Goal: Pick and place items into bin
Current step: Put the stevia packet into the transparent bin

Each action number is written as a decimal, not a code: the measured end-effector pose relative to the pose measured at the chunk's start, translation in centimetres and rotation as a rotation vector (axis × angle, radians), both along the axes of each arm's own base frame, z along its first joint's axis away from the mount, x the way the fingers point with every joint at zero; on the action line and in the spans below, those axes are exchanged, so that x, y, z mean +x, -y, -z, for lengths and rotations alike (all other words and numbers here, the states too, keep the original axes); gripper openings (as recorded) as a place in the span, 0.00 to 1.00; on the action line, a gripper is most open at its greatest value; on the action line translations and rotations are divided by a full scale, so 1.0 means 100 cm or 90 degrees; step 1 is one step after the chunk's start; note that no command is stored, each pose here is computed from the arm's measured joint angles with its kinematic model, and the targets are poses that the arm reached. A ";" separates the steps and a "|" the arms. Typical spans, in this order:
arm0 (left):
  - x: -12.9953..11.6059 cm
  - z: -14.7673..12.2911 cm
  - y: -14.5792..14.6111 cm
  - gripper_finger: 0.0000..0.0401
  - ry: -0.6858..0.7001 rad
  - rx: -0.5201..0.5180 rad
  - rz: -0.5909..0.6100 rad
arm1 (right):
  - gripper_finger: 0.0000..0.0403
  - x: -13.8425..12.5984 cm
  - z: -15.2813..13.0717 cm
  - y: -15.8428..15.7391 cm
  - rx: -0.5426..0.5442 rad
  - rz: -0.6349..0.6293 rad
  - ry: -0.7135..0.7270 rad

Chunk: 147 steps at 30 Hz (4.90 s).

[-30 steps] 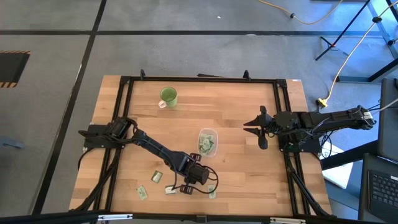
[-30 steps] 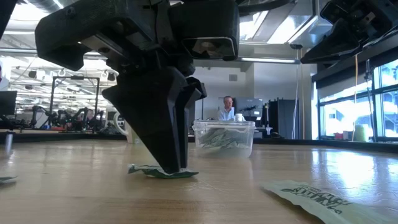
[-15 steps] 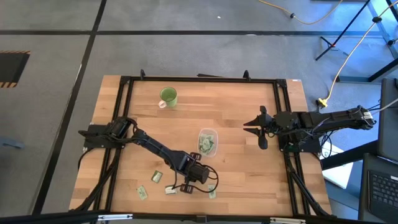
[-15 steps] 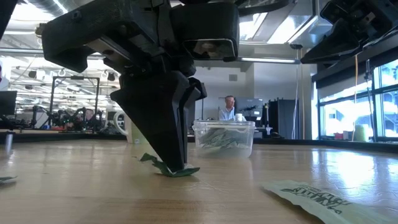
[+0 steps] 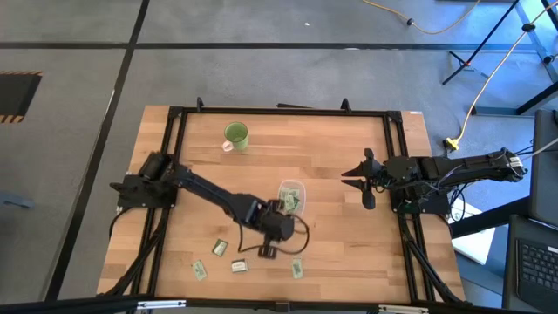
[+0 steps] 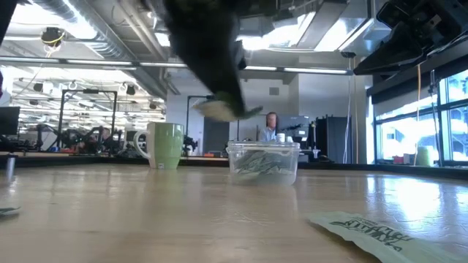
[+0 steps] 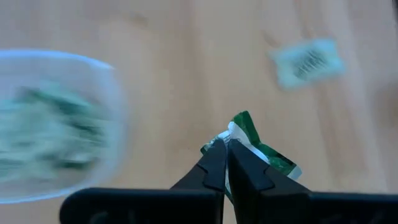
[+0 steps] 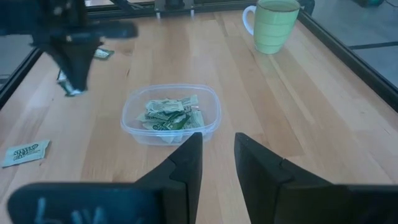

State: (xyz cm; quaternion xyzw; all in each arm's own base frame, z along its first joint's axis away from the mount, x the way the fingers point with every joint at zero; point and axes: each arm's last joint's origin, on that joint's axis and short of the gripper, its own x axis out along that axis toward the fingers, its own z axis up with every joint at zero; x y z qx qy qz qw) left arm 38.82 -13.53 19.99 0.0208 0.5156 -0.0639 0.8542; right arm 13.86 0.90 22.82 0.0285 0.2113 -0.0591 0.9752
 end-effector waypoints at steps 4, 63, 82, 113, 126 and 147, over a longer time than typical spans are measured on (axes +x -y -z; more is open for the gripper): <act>0.008 -0.007 -0.029 0.01 0.036 0.058 -0.071 | 0.24 0.000 0.000 0.000 -0.003 -0.001 0.000; -0.109 -0.025 0.061 0.24 -0.194 0.019 -0.555 | 0.24 -0.002 0.003 0.000 -0.004 -0.001 -0.024; -0.081 0.016 0.088 0.24 -0.209 -0.069 -0.447 | 0.24 -0.001 0.002 0.000 0.017 0.009 -0.015; -0.065 0.072 0.094 0.14 -0.315 -0.059 -0.386 | 0.24 -0.001 0.003 0.000 0.046 0.022 -0.014; -0.063 0.060 0.090 0.00 -0.291 -0.050 -0.309 | 0.24 -0.001 0.003 0.000 0.057 0.028 -0.013; 0.025 -0.029 -0.071 0.00 0.105 0.028 -0.193 | 0.24 -0.002 0.003 0.000 0.040 0.020 -0.019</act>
